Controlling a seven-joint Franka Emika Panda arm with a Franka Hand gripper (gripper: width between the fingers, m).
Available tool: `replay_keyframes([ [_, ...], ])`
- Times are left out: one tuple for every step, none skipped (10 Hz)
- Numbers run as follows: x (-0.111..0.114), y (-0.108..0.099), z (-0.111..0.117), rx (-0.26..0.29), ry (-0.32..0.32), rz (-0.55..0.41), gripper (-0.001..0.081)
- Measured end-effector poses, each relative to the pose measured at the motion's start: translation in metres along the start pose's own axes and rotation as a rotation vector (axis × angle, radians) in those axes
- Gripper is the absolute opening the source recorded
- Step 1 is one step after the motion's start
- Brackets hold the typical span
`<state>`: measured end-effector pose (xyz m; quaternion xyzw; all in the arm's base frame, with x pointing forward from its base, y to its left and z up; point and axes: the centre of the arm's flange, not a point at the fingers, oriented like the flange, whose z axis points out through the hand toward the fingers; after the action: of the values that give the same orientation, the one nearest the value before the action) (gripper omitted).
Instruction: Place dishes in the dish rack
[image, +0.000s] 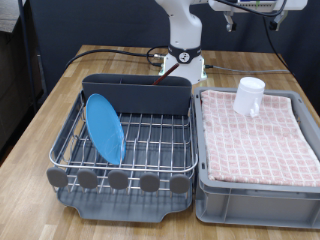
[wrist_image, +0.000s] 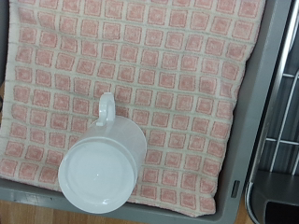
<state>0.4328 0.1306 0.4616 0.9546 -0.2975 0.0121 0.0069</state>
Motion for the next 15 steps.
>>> replay_keyframes([
  [-0.004, 0.001, 0.004, -0.014, -0.021, 0.017, 0.0802],
  [-0.008, 0.002, 0.008, -0.033, -0.048, 0.028, 0.0802],
  [-0.011, 0.002, 0.014, -0.053, -0.073, 0.031, 0.0802],
  [-0.013, 0.001, 0.024, -0.07, -0.091, 0.03, 0.0802],
  [-0.016, -0.003, 0.035, -0.085, -0.113, 0.031, 0.0802],
  [-0.017, -0.008, 0.047, -0.093, -0.129, 0.028, 0.0802],
  [-0.018, -0.015, 0.059, -0.086, -0.139, 0.02, 0.0802],
  [-0.018, -0.024, 0.071, -0.062, -0.149, 0.008, 0.0802],
  [-0.017, -0.03, 0.079, -0.044, -0.156, -0.003, 0.0802],
  [-0.017, -0.029, 0.079, -0.051, -0.156, -0.001, 0.0802],
  [-0.017, -0.029, 0.081, -0.06, -0.164, 0.0, 0.0802],
  [-0.016, -0.031, 0.085, -0.069, -0.168, 0.0, 0.0802],
  [-0.015, -0.036, 0.093, -0.072, -0.167, -0.001, 0.0802],
  [-0.014, -0.041, 0.102, -0.075, -0.166, -0.002, 0.0802],
  [-0.013, -0.046, 0.111, -0.078, -0.168, -0.003, 0.0802],
])
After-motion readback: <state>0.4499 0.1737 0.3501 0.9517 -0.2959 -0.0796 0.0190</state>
